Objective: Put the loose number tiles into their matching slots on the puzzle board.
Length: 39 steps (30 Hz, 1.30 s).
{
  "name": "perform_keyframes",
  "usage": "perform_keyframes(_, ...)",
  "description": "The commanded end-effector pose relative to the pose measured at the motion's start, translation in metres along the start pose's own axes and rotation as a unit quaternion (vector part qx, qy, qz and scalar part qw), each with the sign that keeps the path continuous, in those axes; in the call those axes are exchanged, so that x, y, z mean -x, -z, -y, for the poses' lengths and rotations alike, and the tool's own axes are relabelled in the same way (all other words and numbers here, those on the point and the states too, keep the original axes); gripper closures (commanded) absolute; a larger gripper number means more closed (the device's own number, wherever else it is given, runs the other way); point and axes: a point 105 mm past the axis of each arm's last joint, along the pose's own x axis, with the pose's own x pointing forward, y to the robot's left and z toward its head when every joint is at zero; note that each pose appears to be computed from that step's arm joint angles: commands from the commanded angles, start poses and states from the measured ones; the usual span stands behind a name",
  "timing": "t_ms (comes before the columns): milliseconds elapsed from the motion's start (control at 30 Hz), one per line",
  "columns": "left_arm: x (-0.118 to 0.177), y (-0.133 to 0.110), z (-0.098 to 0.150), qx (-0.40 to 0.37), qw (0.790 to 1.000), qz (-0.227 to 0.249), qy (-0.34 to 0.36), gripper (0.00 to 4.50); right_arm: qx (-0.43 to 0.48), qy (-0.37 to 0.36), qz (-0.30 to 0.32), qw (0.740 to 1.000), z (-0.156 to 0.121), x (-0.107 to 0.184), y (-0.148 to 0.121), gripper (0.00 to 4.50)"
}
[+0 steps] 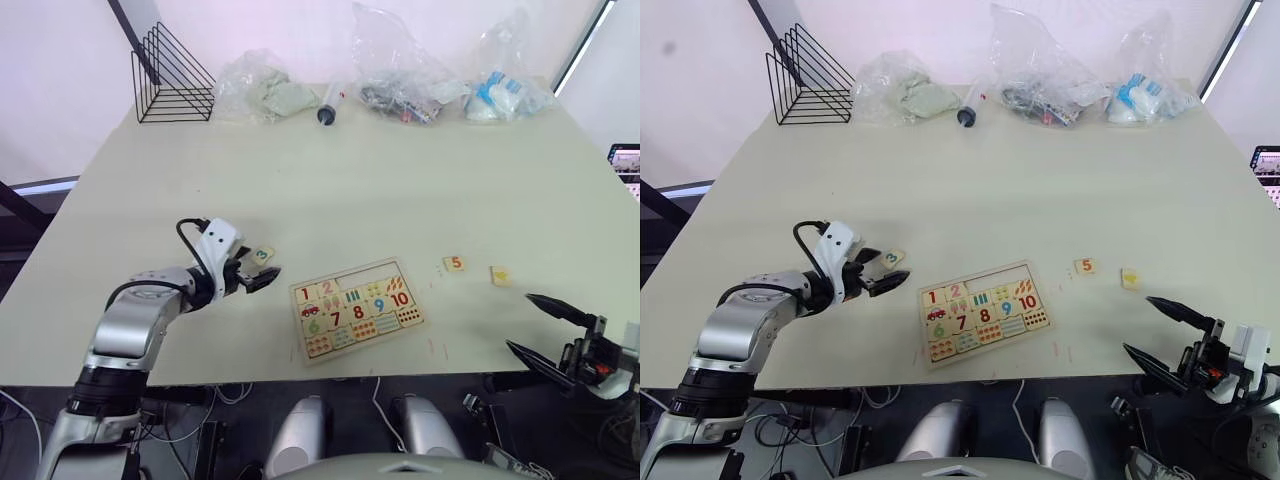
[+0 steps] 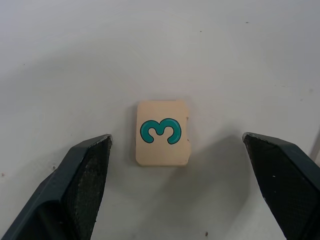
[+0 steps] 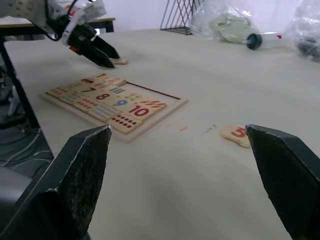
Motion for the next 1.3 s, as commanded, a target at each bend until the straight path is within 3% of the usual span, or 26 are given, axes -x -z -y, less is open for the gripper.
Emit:
perform_keyframes(33,-0.002,0.009,0.001,0.002,1.000,-0.021,0.006,0.05,0.017,-0.018,0.010,1.000,0.001,-0.001,-0.011,0.00)
perform_keyframes(233,-0.004,0.010,0.002,0.006,1.000,-0.023,0.010,0.05,0.017,-0.035,0.008,0.999,0.001,-0.002,-0.013,0.00)
perform_keyframes(533,-0.003,0.014,0.004,0.012,1.000,-0.026,0.011,3.56,0.016,-0.039,0.008,0.999,0.001,-0.005,-0.013,0.00)
perform_keyframes(700,-0.002,0.014,0.003,0.006,1.000,-0.026,0.009,3.56,0.016,-0.040,0.008,0.999,0.001,-0.007,-0.013,0.00)
perform_keyframes(1000,0.015,-0.007,-0.002,-0.054,0.998,0.007,0.024,3.56,0.017,-0.036,0.010,0.999,0.000,-0.012,-0.013,0.00)
perform_keyframes(1300,0.048,-0.043,0.015,-0.126,0.984,-0.003,0.126,3.56,0.017,-0.016,0.019,1.000,0.002,-0.016,-0.016,0.00)
